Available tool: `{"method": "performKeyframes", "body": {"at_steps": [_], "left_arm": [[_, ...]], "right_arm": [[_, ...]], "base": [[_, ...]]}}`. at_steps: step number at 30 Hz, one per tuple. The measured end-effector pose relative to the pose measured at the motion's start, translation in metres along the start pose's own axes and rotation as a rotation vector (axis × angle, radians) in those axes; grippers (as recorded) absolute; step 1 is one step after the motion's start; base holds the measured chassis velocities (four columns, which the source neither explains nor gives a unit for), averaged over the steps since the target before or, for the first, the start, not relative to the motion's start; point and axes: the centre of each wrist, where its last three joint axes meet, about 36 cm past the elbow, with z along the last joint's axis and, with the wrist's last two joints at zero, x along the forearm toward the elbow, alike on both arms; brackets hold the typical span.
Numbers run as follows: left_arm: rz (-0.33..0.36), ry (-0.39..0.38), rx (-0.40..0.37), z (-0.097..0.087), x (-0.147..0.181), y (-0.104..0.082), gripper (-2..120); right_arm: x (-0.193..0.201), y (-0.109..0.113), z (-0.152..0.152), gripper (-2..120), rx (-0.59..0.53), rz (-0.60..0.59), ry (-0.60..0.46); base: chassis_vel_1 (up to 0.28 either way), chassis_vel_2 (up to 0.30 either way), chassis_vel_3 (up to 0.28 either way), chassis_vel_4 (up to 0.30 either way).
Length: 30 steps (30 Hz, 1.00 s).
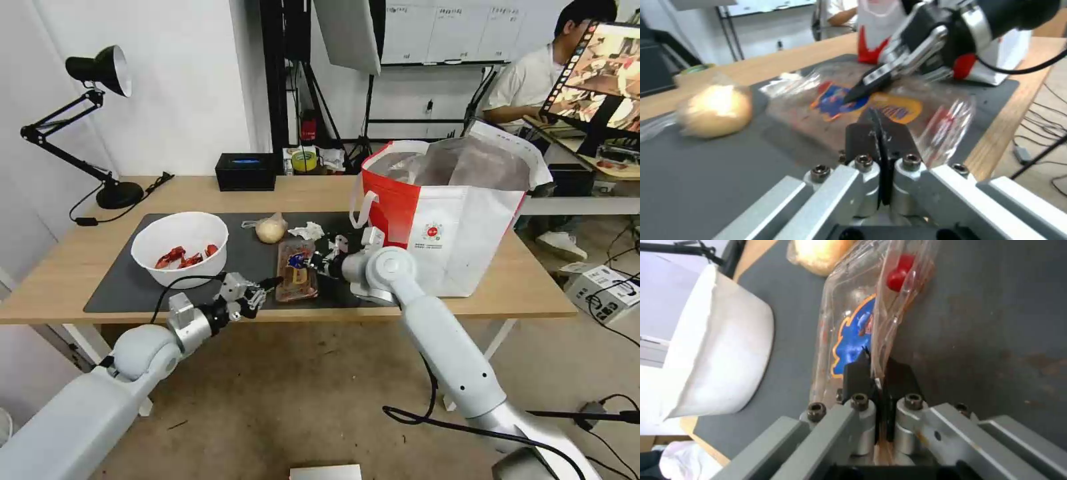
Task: Pick up the trash from the table and place it into the takeout bag.
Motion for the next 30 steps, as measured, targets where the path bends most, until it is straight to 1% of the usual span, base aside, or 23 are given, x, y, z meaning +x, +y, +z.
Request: {"method": "performKeyframes", "body": {"at_steps": [1, 4, 5, 7, 8, 11, 12, 15, 16, 19, 20, 23, 24, 25, 27, 28, 30], "left_arm": [[0.0, 0.0, 0.0, 0.0, 0.0, 0.0, 0], [-0.047, -0.01, 0.002, -0.001, 0.024, -0.001, 0], [-0.047, -0.01, 0.002, -0.001, 0.024, -0.001, 0], [-0.076, -0.008, 0.009, 0.005, 0.042, -0.004, 0], [-0.076, -0.008, 0.009, 0.005, 0.042, -0.004, 0], [-0.108, -0.012, 0.015, 0.011, 0.064, -0.012, 0], [-0.108, -0.012, 0.015, 0.011, 0.064, -0.012, 0], [-0.127, -0.018, 0.024, 0.02, 0.075, -0.025, 12], [-0.127, -0.018, 0.024, 0.02, 0.075, -0.025, 12], [-0.148, -0.039, 0.053, 0.027, 0.081, -0.041, 27], [-0.148, -0.039, 0.053, 0.027, 0.081, -0.041, 27], [-0.168, -0.058, 0.08, 0.032, 0.086, -0.056, 40], [-0.168, -0.058, 0.08, 0.032, 0.086, -0.056, 40], [-0.175, -0.066, 0.087, 0.033, 0.087, -0.059, 45], [-0.196, -0.081, 0.104, 0.034, 0.091, -0.067, 56], [-0.196, -0.081, 0.104, 0.034, 0.091, -0.067, 56], [-0.213, -0.093, 0.112, 0.032, 0.094, -0.072, 66]], "right_arm": [[0.0, 0.0, 0.0, 0, 0.0, 0.0, 0.0], [0.01, 0.002, 0.0, 0, 0.009, -0.036, -0.021], [0.01, 0.002, 0.0, 0, 0.009, -0.036, -0.021], [0.021, 0.007, 0.002, 0, 0.028, -0.079, -0.041], [0.021, 0.007, 0.002, 0, 0.028, -0.079, -0.041], [0.044, 0.022, -0.001, 0, 0.069, -0.155, -0.092], [0.044, 0.022, -0.001, 0, 0.069, -0.155, -0.092], [0.067, 0.037, -0.003, 0, 0.084, -0.226, -0.157], [0.067, 0.037, -0.003, 0, 0.084, -0.226, -0.157], [0.094, 0.052, -0.008, 0, 0.071, -0.287, -0.273], [0.094, 0.052, -0.008, 0, 0.071, -0.287, -0.273], [0.119, 0.055, -0.015, 0, 0.045, -0.314, -0.398], [0.119, 0.055, -0.015, 0, 0.045, -0.314, -0.398], [0.125, 0.055, -0.017, 0, 0.04, -0.318, -0.43], [0.141, 0.054, -0.027, 0, 0.028, -0.316, -0.528], [0.141, 0.054, -0.027, 0, 0.028, -0.316, -0.528], [0.155, 0.05, -0.038, 0, 0.024, -0.287, -0.622]], "base": [[0.0, 0.0, 0.0, 0.0], [0.0, 0.0, 0.0, 0.0], [0.0, 0.0, 0.0, 0.0], [0.0, 0.0, 0.0, 0.0], [0.0, 0.0, 0.0, 0.0], [0.0, 0.0, 0.0, 0.0], [0.0, 0.0, 0.0, 0.0], [0.0, 0.0, 0.0, 0.0], [0.0, 0.0, 0.0, 0.0], [0.0, 0.0, 0.0, 0.0], [0.0, 0.0, 0.0, 0.0], [0.0, 0.0, 0.0, 0.0], [0.0, 0.0, 0.0, 0.0], [0.0, 0.0, 0.0, 0.0], [0.0, 0.0, 0.0, 0.0], [0.0, 0.0, 0.0, 0.0], [0.0, 0.0, 0.0, 0.0]]}}
